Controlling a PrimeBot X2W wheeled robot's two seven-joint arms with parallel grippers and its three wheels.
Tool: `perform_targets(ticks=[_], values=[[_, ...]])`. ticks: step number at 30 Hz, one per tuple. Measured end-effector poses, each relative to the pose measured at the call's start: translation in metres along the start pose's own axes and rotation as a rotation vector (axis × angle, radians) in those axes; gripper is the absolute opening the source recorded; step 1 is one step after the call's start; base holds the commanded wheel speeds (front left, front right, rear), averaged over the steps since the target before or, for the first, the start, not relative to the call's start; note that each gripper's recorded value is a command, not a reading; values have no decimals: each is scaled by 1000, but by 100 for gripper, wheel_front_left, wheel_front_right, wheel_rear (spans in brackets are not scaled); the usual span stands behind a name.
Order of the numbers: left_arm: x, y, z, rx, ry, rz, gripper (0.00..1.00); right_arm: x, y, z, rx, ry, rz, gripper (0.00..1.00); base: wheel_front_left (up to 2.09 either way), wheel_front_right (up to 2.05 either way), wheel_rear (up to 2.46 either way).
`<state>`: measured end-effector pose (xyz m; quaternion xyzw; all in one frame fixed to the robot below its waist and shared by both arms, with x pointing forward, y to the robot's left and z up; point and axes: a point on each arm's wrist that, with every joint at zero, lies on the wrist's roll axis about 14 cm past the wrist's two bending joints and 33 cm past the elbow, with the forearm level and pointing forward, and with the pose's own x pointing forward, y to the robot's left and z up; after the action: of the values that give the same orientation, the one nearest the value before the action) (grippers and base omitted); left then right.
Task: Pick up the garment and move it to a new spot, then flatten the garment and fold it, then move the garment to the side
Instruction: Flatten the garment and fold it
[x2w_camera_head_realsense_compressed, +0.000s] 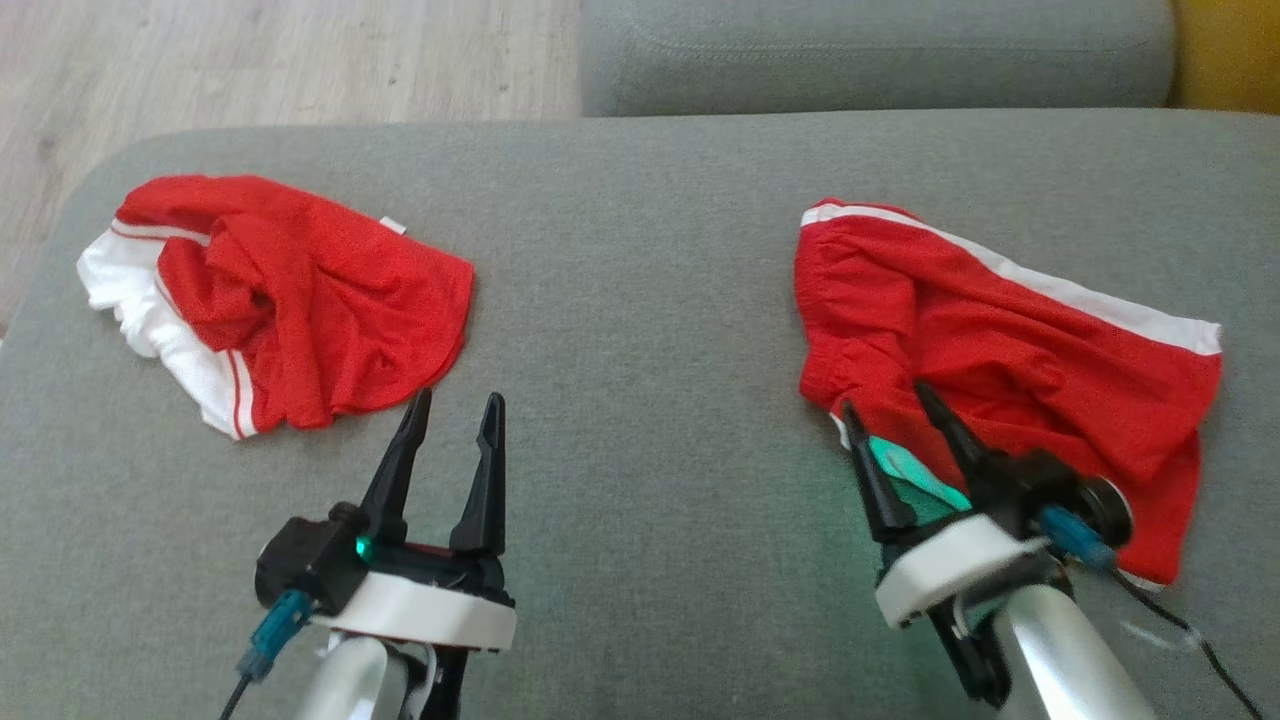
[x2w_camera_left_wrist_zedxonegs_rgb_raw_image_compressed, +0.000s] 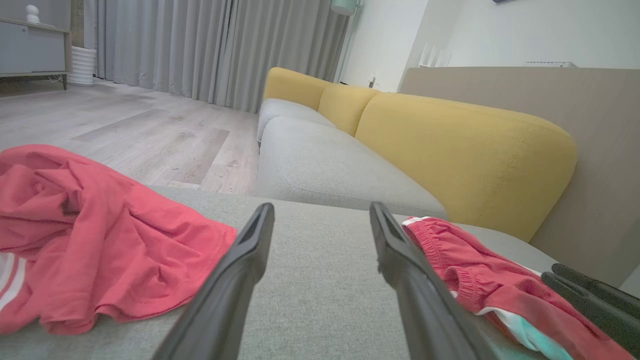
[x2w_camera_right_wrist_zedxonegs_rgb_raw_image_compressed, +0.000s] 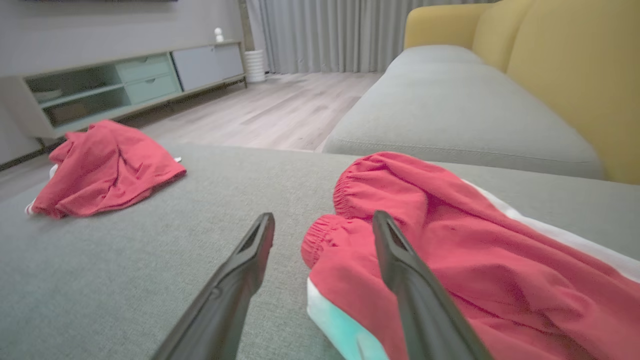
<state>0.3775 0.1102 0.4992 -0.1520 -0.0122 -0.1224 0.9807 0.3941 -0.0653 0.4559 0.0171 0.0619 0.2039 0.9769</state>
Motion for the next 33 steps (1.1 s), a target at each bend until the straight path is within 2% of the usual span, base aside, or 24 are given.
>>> perform_targets(ticks=[6,12,22,23,24,25,29,33], values=[[2,8,-1,3,4,20,100,24,12,-20,-81,142,68,100,0,0,0],[1,13,-5,4,18,36,100,32,10,-46,-135,274,82,100,0,0,0],[-2,18,-12,-9,40,55,100,42,-7,-67,-114,382,44,100,0,0,0],[-1,18,-13,-9,42,54,100,42,-7,-69,-103,388,42,76,0,0,0],[-1,17,-14,-10,44,53,100,42,-7,-69,-91,389,41,25,0,0,0],[0,17,-14,-10,46,50,100,44,-7,-67,-81,373,41,0,0,0,0],[3,14,-14,-10,44,39,100,52,1,-47,-47,261,63,0,0,0,0],[5,10,-11,-9,36,27,100,59,24,-20,-18,142,131,0,0,0,0]])
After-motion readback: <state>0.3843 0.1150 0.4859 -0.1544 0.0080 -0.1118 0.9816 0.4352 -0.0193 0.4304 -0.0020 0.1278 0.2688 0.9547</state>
